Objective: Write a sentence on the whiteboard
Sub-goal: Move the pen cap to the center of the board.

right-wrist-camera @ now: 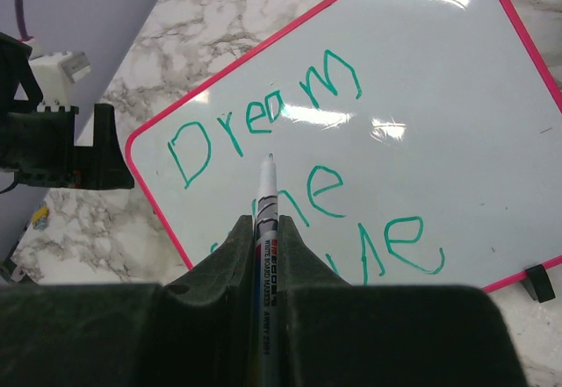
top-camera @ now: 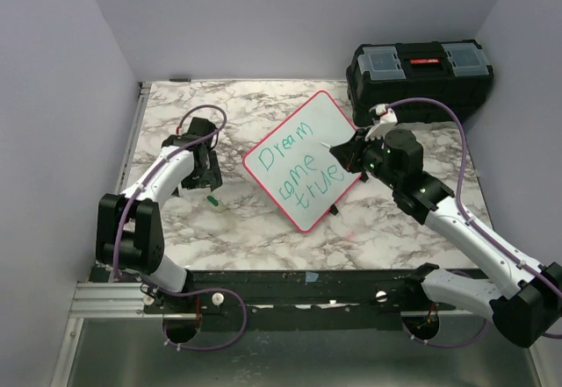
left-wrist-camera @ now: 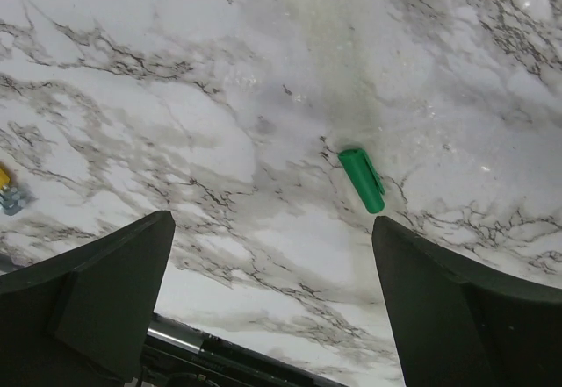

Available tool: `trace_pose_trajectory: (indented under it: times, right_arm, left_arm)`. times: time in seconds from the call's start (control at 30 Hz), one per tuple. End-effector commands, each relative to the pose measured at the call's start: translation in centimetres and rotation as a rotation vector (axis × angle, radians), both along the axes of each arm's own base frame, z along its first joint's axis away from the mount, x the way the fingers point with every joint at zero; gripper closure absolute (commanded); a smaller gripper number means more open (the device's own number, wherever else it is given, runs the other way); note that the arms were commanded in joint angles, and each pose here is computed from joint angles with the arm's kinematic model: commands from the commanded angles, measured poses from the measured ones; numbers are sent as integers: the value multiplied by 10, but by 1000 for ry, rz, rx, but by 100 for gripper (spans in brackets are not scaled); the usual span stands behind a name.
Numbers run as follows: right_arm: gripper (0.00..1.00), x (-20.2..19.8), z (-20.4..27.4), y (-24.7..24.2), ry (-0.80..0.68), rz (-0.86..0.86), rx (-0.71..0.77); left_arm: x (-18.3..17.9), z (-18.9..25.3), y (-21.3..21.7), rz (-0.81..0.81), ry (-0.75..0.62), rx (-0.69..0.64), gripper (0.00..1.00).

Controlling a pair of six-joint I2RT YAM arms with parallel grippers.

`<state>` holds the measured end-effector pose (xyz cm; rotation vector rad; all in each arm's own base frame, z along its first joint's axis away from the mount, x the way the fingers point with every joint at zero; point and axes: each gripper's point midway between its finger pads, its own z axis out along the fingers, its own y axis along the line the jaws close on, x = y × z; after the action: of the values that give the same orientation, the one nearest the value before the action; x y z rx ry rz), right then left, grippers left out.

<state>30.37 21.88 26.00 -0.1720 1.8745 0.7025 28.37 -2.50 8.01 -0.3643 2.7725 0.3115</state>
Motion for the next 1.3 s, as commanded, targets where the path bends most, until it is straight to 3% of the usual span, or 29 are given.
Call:
trace_pose_trajectory:
  times: [0.0,0.37,0.73,1.1,1.17,1.27]
  right_arm:
    - [99,-2,-3,6,6,23,15]
    - [99,-2,-5,6,8,23,16]
    - [99,-1,-3,4,0,12,15]
    - [99,-1,-7,5,11,19,8]
    - [99,-1,-8,6,13,20,7]
    - [99,1,-8,6,12,16,8]
  left_arm:
    - [-4,-10,21,24,44,12,2]
    - [-15,-47,40,75,231,115,1]
    - [8,-38,-28,-85,236,59,1]
    - [4,3,-18,-53,75,82,2]
    - [8,14,-24,-35,9,27,1]
    - [19,20,-62,-62,-106,-252,2]
